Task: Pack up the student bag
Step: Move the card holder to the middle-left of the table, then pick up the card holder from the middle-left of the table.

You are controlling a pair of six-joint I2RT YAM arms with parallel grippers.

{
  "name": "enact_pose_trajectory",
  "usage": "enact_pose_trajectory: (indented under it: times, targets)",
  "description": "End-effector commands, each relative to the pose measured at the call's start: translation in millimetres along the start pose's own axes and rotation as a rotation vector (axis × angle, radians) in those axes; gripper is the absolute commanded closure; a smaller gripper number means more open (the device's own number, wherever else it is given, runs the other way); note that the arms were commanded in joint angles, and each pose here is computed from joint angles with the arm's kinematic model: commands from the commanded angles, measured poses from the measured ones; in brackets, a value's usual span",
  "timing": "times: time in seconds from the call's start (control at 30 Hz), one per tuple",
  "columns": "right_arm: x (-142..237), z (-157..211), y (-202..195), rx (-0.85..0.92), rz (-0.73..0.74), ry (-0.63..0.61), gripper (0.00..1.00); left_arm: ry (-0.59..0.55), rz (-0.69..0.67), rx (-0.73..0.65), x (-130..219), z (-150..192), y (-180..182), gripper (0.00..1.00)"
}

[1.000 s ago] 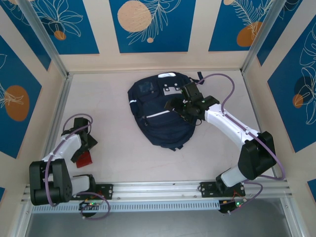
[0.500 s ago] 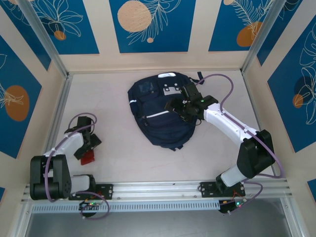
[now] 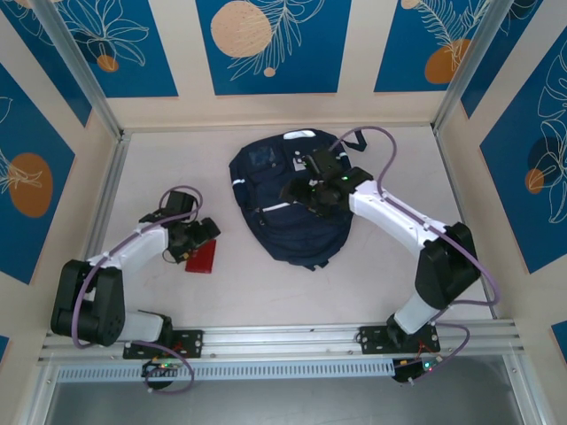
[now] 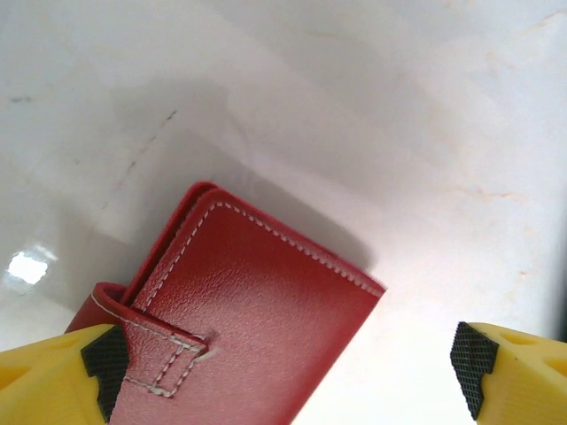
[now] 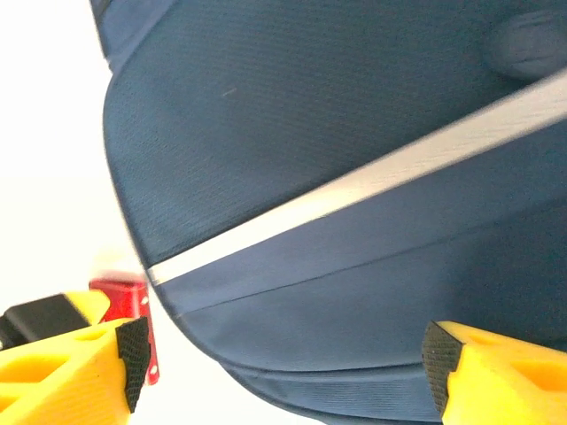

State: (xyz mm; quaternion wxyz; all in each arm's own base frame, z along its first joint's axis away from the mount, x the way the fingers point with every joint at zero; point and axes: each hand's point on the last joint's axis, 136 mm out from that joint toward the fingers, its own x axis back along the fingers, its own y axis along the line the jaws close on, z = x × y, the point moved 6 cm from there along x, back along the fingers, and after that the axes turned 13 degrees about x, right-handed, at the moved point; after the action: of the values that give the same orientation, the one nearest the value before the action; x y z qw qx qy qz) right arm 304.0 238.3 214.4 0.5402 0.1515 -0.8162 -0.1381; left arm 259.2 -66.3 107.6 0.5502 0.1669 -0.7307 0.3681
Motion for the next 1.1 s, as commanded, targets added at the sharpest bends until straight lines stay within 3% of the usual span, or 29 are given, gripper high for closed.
enact_pose_trajectory:
  times: [0.0, 0.17, 0.27, 0.43, 0.5, 0.7, 0.83, 1.07]
  targets:
    - [-9.7, 12.7, 36.4, 0.148, -0.019, 0.055, 0.20, -0.001, 0.017, -0.022, 17.8, -7.8, -1.4, 0.04]
    - [-41.0, 36.1, 93.5, 0.286, -0.075, 0.162, 0.23, -0.043, 0.014, 0.008, 32.7, -20.6, 17.4, 0.08]
    - [-63.0, 48.2, 119.8, 0.332, -0.118, 0.226, 0.27, -0.047, -0.012, 0.029, 32.6, -21.0, 32.4, 0.14]
    - [-100.4, 62.2, 143.1, 0.347, -0.142, 0.319, 0.29, 0.043, 0.011, 0.055, 13.5, -6.9, 44.5, 0.16]
    - [-110.1, 62.6, 146.1, 0.350, -0.156, 0.333, 0.38, 0.070, 0.018, 0.058, 9.9, -2.8, 45.7, 0.20]
    - [-134.4, 52.6, 140.0, 0.340, -0.126, 0.356, 0.47, 0.121, 0.018, 0.044, 4.6, 6.7, 51.5, 0.44]
    - [-144.8, 55.3, 141.2, 0.327, -0.143, 0.391, 0.46, 0.162, 0.019, 0.052, -1.4, 13.0, 54.7, 0.61]
    - [-160.0, 69.5, 148.3, 0.342, -0.170, 0.463, 0.45, 0.201, -0.024, 0.057, -10.1, 18.4, 62.3, 0.75]
